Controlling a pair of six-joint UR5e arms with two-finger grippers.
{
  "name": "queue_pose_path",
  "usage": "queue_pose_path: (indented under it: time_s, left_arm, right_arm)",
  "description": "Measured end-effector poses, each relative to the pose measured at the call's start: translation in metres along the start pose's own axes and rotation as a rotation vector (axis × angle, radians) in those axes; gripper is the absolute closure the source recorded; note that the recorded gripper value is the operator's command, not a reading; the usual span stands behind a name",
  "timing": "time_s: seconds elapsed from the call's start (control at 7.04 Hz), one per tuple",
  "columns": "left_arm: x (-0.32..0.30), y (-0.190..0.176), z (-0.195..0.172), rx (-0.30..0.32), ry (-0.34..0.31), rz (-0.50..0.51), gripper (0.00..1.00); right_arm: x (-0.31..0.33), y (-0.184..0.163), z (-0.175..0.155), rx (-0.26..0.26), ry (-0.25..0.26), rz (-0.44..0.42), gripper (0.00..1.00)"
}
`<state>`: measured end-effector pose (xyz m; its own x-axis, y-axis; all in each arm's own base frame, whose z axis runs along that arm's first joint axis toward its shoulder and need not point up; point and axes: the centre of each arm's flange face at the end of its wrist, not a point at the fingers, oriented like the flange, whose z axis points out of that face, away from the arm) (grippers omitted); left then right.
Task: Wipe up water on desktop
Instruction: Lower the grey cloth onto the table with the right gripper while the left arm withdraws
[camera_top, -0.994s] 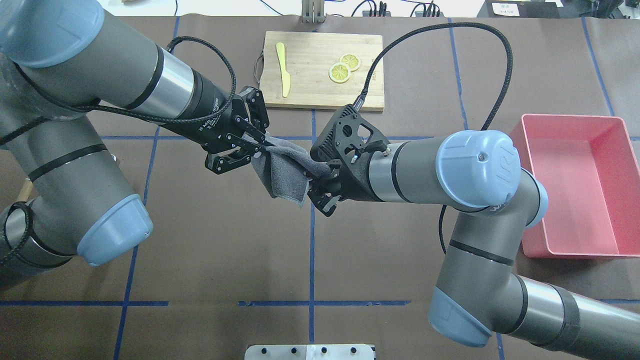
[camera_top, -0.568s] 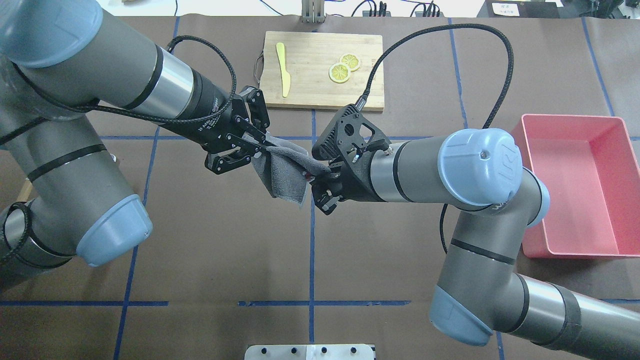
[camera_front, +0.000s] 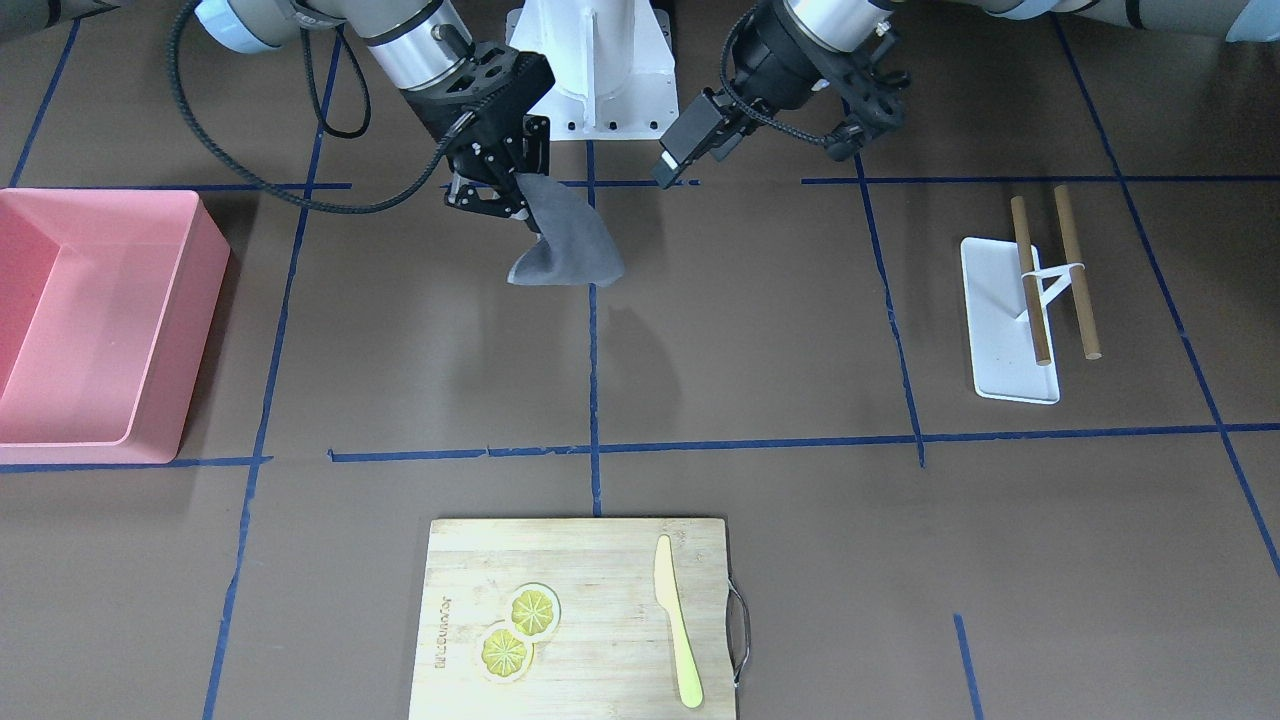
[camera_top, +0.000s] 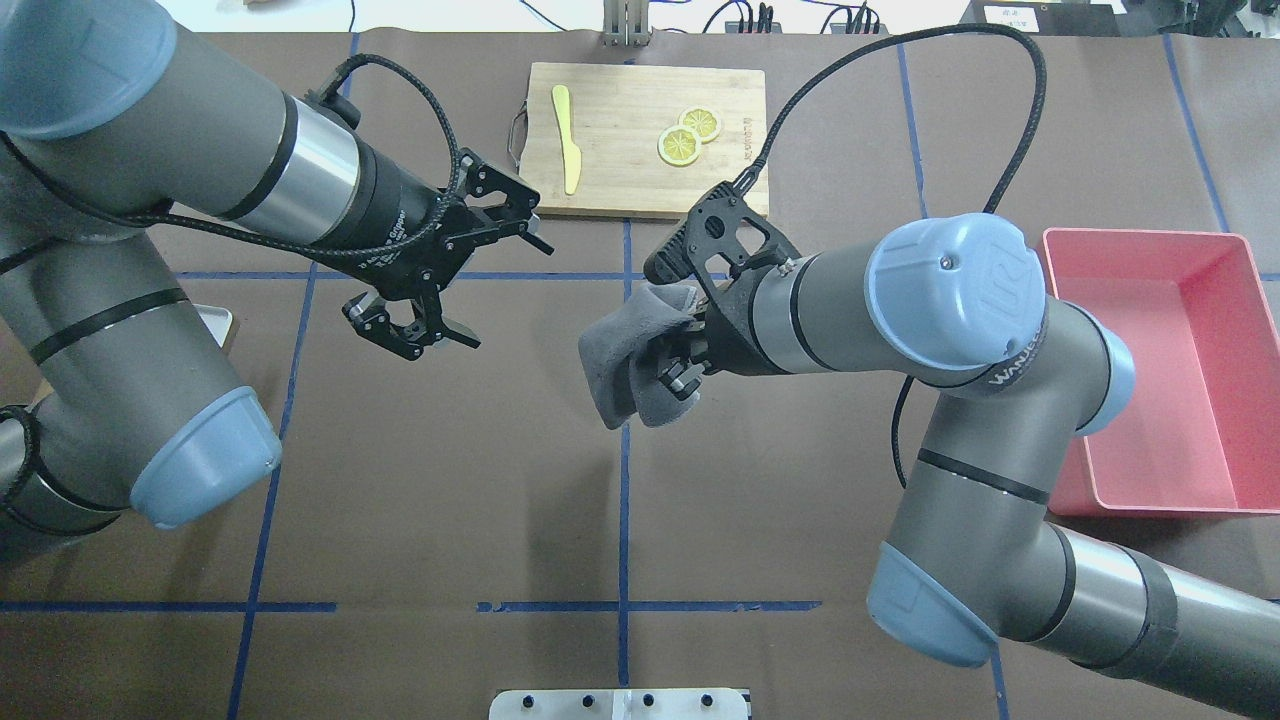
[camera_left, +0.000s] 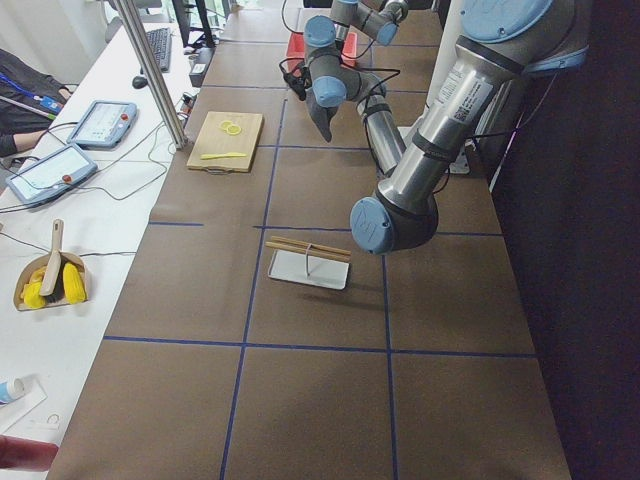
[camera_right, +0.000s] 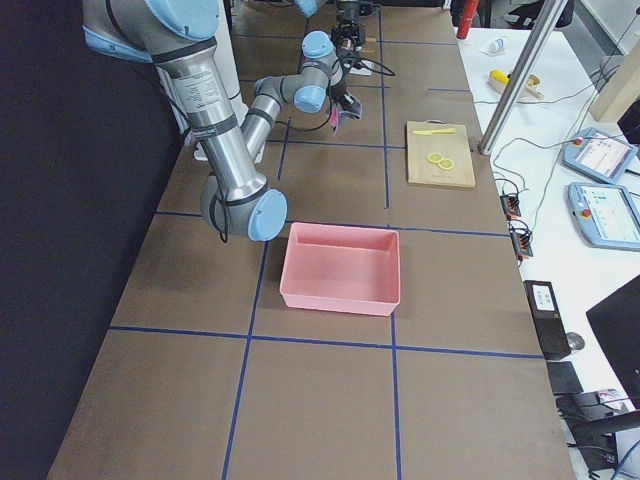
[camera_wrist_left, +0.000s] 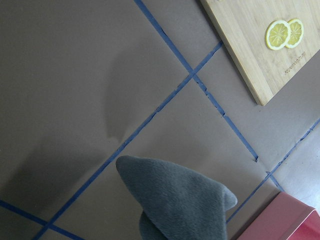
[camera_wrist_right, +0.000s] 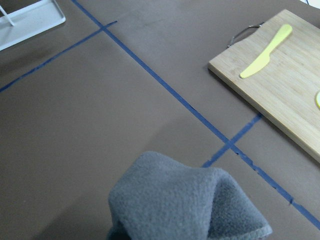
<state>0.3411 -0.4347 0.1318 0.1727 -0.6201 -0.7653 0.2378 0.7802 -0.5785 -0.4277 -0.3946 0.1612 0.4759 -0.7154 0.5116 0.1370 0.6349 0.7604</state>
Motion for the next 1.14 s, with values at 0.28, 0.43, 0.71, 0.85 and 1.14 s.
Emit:
queue_pose_path:
  time_s: [0.28,0.43,0.71,0.85,1.14]
  left_arm:
    - [-0.039,-0.035,-0.008,0.056,-0.092,0.244,0.0]
    - [-0.064,-0.056,-0.012,0.073,-0.172,0.415,0.0]
    - [-0.125,-0.116,-0.031,0.085,-0.323,0.697,0.0]
    - [-0.167,-0.155,-0.051,0.087,-0.399,0.81,0.0]
    - [-0.26,-0.228,-0.112,0.082,-0.529,0.942,0.0]
  right_arm:
    - [0.023,0.001,-0.001,-0.075,0.08,0.142,1.0]
    - [0.03,0.003,-0.003,-0.099,0.094,0.259,1.0]
    - [0.05,0.004,-0.012,-0.182,0.091,0.447,1.0]
    - [0.061,0.005,-0.014,-0.216,0.114,0.51,1.0]
    - [0.077,0.013,-0.014,-0.287,0.158,0.582,1.0]
